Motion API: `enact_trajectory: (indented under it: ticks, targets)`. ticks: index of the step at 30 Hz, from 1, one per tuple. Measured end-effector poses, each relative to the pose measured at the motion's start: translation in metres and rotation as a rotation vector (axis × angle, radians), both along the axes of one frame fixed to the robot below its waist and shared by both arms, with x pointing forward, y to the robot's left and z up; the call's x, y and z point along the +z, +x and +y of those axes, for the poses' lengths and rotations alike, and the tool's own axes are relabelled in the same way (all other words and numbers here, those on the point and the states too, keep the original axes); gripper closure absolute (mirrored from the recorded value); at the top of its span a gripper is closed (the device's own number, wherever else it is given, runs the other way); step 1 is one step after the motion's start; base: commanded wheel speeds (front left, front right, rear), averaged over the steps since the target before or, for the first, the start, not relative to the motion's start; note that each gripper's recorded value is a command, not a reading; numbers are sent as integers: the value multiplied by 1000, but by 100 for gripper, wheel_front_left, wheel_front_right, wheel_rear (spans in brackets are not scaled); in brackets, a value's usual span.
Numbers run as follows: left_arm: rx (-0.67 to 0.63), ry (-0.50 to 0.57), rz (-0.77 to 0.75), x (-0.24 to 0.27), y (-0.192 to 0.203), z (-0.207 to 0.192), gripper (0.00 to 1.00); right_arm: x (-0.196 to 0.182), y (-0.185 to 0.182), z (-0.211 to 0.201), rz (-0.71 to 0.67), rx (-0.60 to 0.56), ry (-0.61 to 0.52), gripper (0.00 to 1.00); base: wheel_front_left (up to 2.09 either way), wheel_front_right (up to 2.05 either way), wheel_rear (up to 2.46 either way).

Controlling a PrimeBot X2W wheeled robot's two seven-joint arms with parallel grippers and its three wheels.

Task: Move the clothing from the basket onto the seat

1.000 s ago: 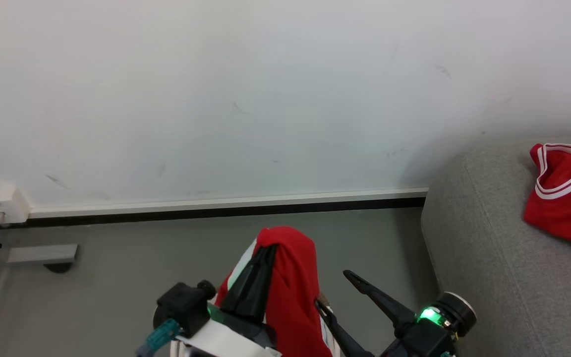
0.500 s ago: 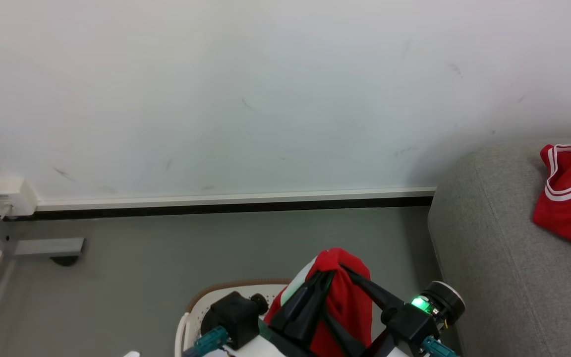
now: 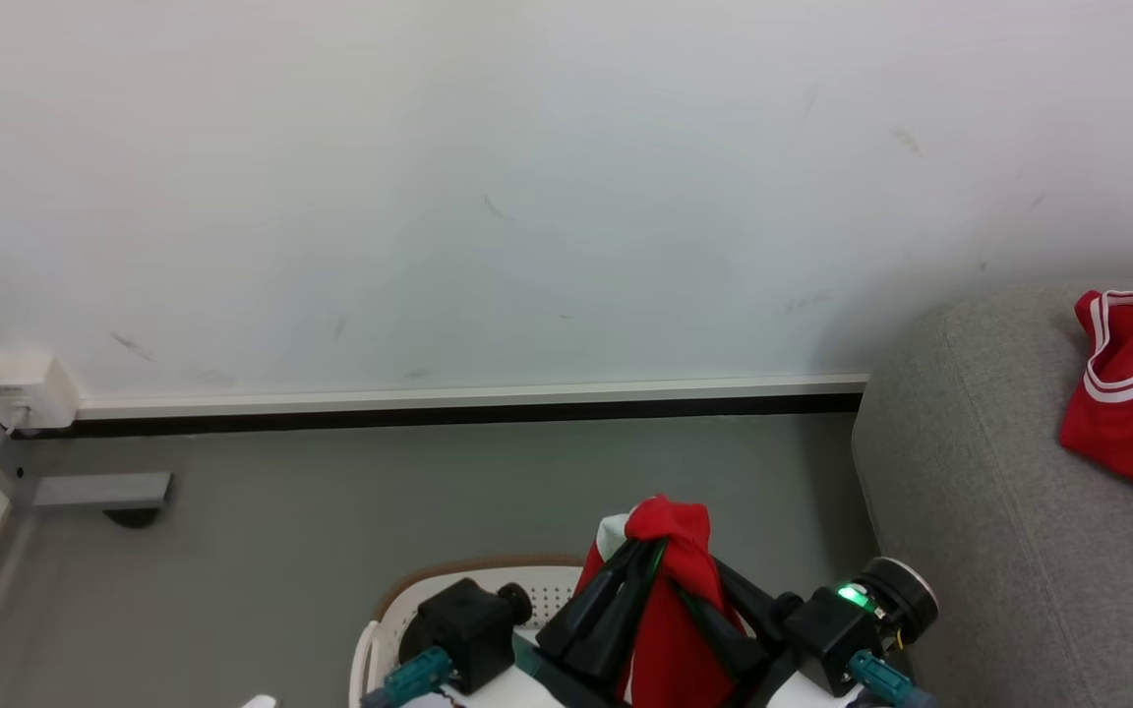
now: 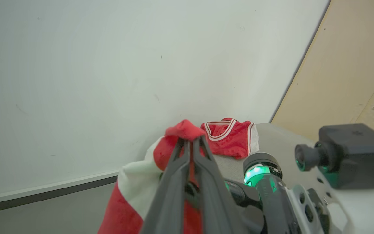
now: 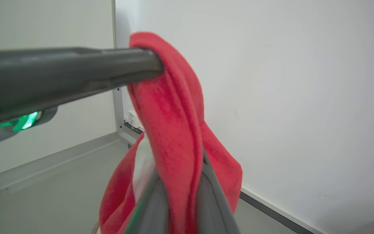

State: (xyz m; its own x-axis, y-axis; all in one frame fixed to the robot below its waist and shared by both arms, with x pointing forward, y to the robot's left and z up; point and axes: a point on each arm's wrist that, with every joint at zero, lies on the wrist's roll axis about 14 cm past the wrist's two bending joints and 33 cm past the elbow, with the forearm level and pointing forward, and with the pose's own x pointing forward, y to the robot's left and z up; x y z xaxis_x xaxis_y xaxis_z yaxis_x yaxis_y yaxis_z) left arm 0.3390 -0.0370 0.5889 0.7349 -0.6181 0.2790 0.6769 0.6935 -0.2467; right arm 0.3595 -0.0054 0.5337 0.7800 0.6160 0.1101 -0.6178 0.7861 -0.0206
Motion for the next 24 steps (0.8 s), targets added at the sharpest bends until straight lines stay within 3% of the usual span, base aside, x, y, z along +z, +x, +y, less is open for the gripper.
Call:
enact_trajectory:
  ticks: [1,4,12,24]
  targets:
    - [3,2,1,-1,0,1,79,1,1,-1,-1,-5,3,100,0,0,0]
    - [10,1,-3,-1,2,2,0,4,3,-4,-8,-16,10,100,0,0,0]
    - [18,28,5,-12,5,4,0,13,10,-21,-34,-62,21,100,0,0,0]
    - [-21,80,20,-32,7,-11,0,26,13,-79,-86,-209,14,100,0,0,0]
